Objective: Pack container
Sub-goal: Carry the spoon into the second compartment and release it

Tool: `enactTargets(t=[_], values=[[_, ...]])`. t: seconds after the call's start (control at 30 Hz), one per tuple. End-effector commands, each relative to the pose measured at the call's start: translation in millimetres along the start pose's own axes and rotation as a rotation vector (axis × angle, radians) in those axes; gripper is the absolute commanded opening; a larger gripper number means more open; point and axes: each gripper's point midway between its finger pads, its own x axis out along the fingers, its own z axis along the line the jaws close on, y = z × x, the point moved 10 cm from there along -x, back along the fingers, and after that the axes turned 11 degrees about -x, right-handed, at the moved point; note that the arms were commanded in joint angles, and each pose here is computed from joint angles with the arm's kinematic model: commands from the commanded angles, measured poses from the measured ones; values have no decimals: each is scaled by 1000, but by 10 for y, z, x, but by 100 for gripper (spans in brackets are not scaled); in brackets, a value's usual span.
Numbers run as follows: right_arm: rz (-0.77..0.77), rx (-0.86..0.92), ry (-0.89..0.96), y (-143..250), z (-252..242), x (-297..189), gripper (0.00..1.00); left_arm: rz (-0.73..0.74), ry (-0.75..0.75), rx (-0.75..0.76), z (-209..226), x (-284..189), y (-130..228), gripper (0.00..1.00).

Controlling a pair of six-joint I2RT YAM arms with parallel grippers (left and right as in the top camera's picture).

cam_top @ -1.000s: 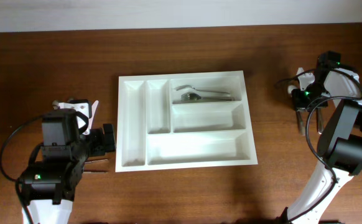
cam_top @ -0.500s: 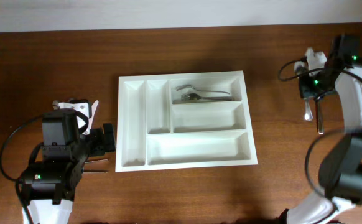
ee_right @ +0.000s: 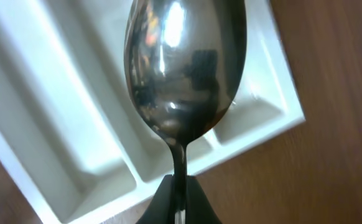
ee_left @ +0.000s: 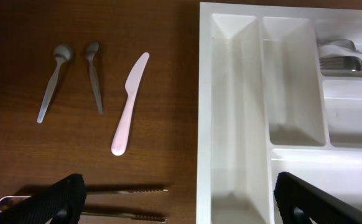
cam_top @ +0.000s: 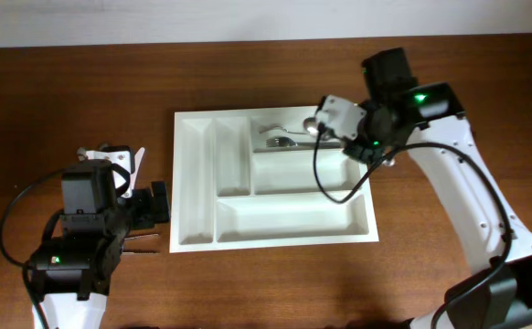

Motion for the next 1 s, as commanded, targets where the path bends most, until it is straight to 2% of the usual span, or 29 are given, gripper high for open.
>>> enactTargets(t=[0.0, 0.13, 0.4, 0.6, 0.7, 0.87, 0.97], values=[[-31, -182, -105, -121, 177, 273, 4, -14, 19, -5, -29, -51, -40, 99], [-23, -232, -170, -209, 340, 678, 4, -14, 19, -6, -30, -51, -39, 99], [-20, -243, -181, -249, 277, 1092, 4, 2, 15, -5, -23, -51, -15, 99], [-18, -242, -187, -247, 253, 1234, 4, 7, 13, -5, -21, -51, -9, 99], [-15, -235, -201, -231, 260, 1261, 16, 7, 13, -5, -21, -51, -9, 99], [8, -202, -189, -208, 249, 1226, 16, 7, 13, -5, -21, -51, -9, 99], [50, -118, -107, -136, 144, 1047, 18, 7, 13, -5, -21, -51, -9, 99]])
